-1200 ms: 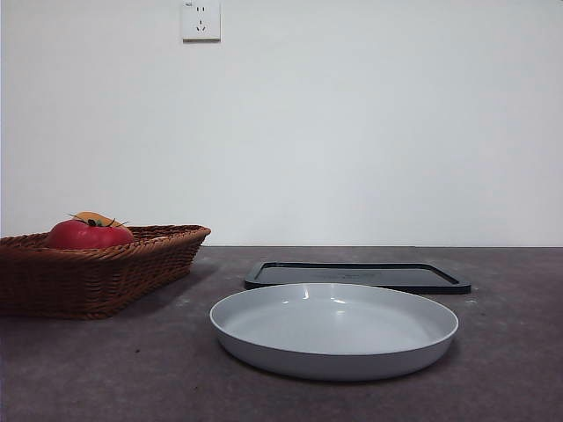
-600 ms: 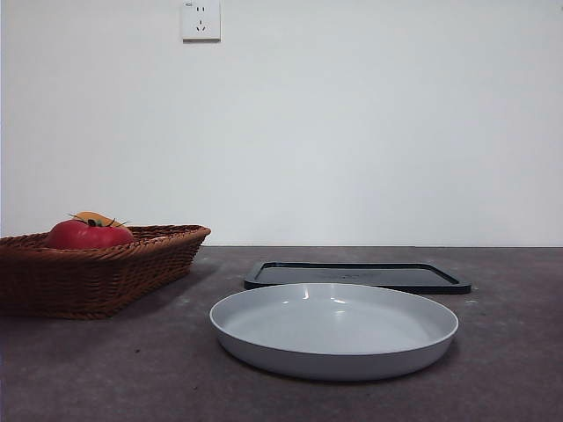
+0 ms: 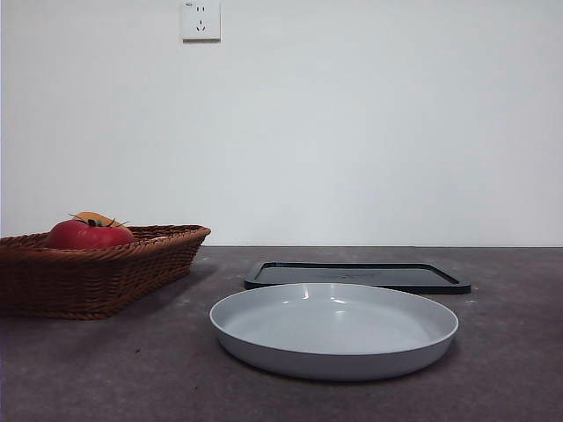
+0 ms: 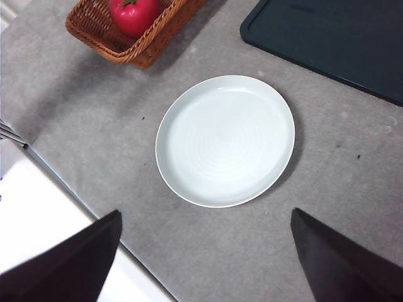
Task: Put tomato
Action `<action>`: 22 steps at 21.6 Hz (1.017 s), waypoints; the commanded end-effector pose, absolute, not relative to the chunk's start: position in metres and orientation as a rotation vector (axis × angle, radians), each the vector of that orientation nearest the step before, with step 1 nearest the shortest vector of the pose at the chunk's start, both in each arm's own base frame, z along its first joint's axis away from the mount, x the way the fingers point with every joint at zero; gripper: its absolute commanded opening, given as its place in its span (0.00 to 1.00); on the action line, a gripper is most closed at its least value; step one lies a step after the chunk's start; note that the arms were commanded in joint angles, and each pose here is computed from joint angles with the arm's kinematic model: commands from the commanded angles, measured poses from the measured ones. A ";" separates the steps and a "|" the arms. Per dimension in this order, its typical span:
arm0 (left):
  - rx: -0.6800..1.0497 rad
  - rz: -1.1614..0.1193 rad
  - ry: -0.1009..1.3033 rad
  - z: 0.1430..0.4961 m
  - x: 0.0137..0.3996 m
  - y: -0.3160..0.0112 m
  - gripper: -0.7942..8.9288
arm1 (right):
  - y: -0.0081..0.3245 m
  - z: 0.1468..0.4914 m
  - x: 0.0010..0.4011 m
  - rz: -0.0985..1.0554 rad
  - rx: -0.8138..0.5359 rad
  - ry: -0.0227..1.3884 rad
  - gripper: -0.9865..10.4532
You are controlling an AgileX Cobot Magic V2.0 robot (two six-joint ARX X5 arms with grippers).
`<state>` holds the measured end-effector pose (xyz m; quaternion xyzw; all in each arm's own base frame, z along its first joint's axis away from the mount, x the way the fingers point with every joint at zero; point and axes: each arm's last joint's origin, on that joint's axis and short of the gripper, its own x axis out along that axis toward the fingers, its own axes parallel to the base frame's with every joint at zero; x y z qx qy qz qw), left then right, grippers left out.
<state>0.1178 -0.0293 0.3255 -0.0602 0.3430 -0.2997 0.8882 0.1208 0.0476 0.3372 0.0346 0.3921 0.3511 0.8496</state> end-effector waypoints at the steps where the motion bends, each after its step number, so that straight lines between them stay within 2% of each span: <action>1: -0.091 -0.603 0.677 0.331 0.128 -0.030 0.66 | 0.049 0.342 0.122 0.749 0.067 0.804 0.46; 6: -0.043 -0.511 0.646 0.329 0.152 -0.030 0.66 | 0.049 0.342 0.122 0.750 0.067 0.805 0.46; 15: 0.043 -0.430 0.633 0.310 0.211 -0.036 0.66 | 0.049 0.342 0.122 0.750 0.067 0.804 0.46; 22: 0.096 -0.423 0.670 0.282 0.252 -0.045 0.66 | 0.049 0.342 0.122 0.750 0.067 0.805 0.46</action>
